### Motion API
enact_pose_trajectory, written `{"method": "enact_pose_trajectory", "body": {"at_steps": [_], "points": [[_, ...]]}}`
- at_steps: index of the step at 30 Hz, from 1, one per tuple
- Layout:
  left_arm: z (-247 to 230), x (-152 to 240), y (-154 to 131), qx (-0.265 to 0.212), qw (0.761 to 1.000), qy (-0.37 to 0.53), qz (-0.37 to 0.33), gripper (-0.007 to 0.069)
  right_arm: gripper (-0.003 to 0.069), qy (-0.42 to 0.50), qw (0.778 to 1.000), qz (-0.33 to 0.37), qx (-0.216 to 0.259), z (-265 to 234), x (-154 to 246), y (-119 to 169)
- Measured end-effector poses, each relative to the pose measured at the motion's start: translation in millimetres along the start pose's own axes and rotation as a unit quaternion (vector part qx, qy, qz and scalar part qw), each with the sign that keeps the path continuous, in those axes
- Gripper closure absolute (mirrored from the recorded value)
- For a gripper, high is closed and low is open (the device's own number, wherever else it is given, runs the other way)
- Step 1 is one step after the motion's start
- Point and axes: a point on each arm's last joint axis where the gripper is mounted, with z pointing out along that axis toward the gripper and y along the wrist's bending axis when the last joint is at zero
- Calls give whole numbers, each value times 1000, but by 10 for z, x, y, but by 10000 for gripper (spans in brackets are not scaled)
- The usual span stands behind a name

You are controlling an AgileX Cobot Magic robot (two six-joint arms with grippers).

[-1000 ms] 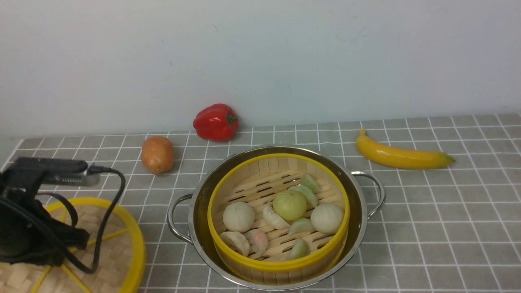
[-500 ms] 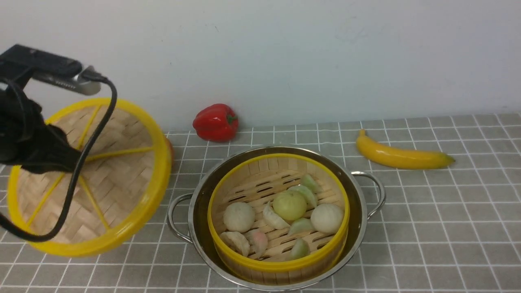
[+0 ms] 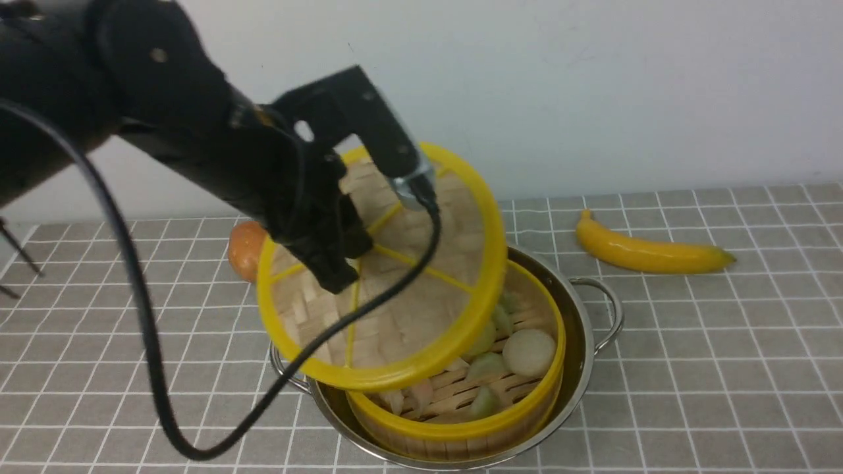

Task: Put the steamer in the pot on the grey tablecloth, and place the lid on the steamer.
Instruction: 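Place the yellow bamboo steamer lid onto the steamer in the pot with the left gripper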

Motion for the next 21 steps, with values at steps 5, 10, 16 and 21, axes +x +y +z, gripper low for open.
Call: {"method": "enact_pose_trajectory", "body": {"at_steps": [5, 10, 16, 21], "points": [[299, -211, -136, 44, 996, 18, 70, 502, 416, 0, 1000, 0, 0, 0, 0, 0], [484, -225, -109, 50, 995, 35, 80, 502, 416, 0, 1000, 0, 0, 0, 0, 0], [604, -204, -96, 55, 994, 49, 80, 502, 416, 0, 1000, 0, 0, 0, 0, 0], [708, -204, -81, 60, 994, 54, 79, 502, 416, 0, 1000, 0, 0, 0, 0, 0]]}}
